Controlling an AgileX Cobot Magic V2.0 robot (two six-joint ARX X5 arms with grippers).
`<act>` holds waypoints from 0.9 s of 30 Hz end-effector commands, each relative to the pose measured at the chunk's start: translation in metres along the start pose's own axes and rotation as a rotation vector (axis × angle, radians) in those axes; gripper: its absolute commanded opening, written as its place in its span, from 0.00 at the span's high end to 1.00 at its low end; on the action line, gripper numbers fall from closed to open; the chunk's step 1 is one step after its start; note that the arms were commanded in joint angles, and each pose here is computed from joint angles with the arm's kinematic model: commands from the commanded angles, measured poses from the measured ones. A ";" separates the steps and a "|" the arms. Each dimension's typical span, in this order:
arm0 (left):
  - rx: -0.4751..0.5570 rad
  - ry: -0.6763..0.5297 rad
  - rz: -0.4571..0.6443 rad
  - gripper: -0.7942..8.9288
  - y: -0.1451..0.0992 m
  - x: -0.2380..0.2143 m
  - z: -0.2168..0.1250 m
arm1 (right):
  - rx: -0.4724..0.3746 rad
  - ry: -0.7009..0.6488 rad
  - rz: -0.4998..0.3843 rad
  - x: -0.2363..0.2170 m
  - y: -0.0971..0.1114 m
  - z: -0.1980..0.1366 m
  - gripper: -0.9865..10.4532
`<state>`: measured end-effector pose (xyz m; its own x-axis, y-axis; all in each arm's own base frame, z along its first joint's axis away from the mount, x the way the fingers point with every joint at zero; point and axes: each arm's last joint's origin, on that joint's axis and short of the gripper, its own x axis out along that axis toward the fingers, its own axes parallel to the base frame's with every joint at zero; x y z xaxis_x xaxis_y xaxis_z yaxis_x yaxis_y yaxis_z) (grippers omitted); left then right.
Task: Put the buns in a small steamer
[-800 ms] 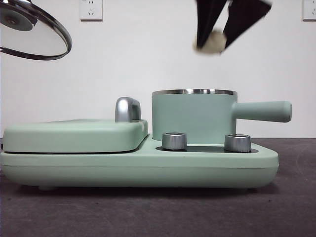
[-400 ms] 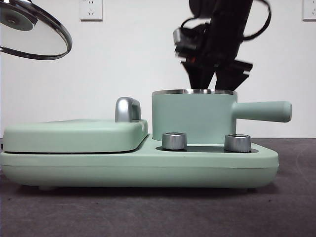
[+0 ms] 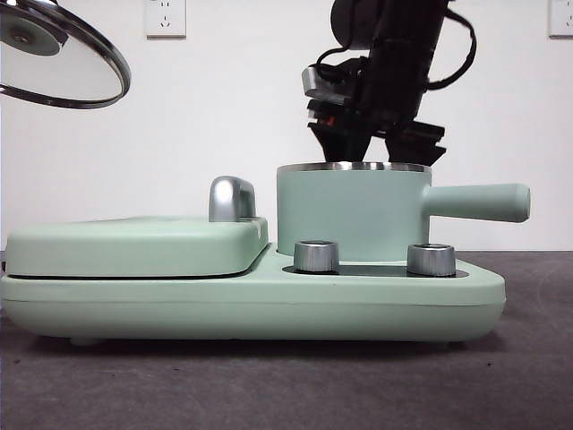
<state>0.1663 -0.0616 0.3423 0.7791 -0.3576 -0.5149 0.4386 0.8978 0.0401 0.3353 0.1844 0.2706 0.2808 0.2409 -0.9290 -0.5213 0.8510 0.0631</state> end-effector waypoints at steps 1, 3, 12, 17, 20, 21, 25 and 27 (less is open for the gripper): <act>0.004 -0.041 0.003 0.90 0.000 -0.003 0.007 | -0.013 -0.102 0.001 -0.039 0.007 0.003 0.60; 0.004 -0.041 0.003 0.90 0.000 -0.003 0.007 | -0.015 -0.190 0.003 -0.074 0.013 -0.003 0.60; 0.004 -0.039 0.003 0.90 0.000 -0.003 0.006 | -0.188 -0.675 0.072 -0.129 0.070 -0.078 0.64; 0.004 -0.035 0.002 0.90 0.000 -0.003 0.006 | -0.256 -0.746 0.088 -0.118 0.082 -0.118 0.65; 0.004 -0.033 0.002 0.90 0.000 -0.003 0.006 | -0.278 -0.719 0.098 -0.106 0.083 -0.140 0.65; 0.004 -0.033 0.002 0.90 0.000 -0.003 0.006 | -0.285 -0.704 0.097 -0.100 0.083 -0.149 0.65; 0.004 -0.034 0.002 0.90 0.000 -0.003 0.006 | -0.289 -0.653 0.102 -0.082 0.082 -0.177 0.65; 0.006 -0.038 -0.005 0.90 -0.001 -0.003 0.006 | -0.257 -0.612 0.083 -0.077 0.078 -0.191 0.65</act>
<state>0.1661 -0.0616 0.3420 0.7772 -0.3580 -0.5175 0.4396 0.8973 0.0393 0.1224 0.1439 0.2756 0.5930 0.5843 -0.5540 -0.7271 0.6842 -0.0567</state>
